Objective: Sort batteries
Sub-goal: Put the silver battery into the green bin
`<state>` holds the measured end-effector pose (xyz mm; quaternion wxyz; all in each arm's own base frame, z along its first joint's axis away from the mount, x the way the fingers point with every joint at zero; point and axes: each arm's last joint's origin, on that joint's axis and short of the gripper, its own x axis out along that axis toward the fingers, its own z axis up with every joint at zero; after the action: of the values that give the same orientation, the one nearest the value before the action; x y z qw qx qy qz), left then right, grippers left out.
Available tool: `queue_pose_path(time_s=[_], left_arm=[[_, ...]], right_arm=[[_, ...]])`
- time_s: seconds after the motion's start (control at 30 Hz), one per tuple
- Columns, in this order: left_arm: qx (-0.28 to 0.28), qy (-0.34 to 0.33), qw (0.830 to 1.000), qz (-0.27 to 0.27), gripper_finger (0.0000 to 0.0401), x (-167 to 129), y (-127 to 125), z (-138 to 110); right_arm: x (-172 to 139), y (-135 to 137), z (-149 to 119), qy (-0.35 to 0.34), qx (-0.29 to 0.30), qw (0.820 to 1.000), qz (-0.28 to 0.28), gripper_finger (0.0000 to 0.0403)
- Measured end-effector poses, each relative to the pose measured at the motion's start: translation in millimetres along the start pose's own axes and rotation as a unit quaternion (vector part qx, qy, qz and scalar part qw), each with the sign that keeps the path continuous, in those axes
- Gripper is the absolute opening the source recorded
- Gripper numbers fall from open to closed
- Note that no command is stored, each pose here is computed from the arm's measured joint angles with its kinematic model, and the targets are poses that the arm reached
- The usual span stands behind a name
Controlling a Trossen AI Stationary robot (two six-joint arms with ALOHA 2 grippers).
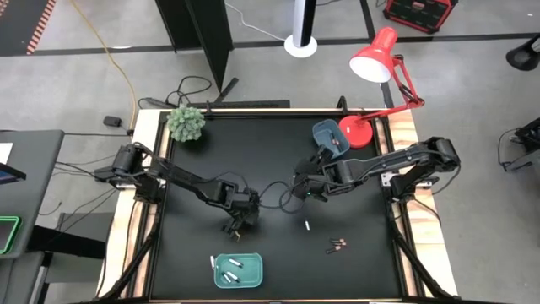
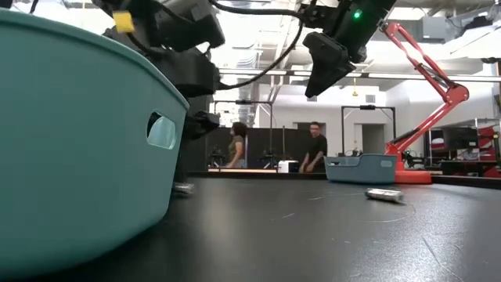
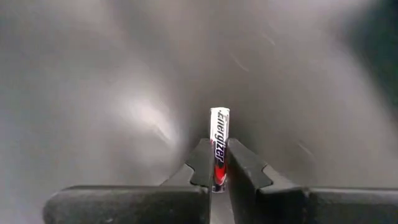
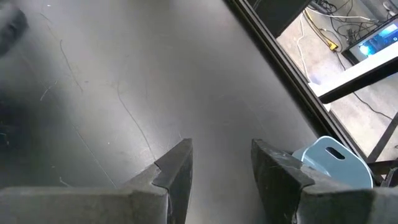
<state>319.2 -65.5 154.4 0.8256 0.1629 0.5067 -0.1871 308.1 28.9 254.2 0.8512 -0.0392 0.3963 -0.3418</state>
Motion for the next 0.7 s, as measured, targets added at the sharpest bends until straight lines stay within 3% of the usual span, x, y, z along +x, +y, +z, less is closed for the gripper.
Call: queue_pose_path(time_s=[0.23,0.37,0.53,0.7], left_arm=[[0.054,-0.104,0.992,-0.037,0.0017,-60,-31,19],[0.102,-0.177,0.975,-0.087,0.0017,-84,-63,31],[0.111,-0.195,0.967,-0.125,0.0016,-80,-102,39],[0.071,-0.167,0.979,-0.094,0.0033,-64,-122,40]], right_arm=[[0,0,0,0.001,-0.002,1.0,0.0,0.0177],[0,0,0,0.001,-0.003,1.0,-0.001,0.0177],[0,0,0,0.002,-0.003,1.0,-0.001,0.0177],[-1,1,-1,0.001,-0.001,1.0,0.003,0.0177]])
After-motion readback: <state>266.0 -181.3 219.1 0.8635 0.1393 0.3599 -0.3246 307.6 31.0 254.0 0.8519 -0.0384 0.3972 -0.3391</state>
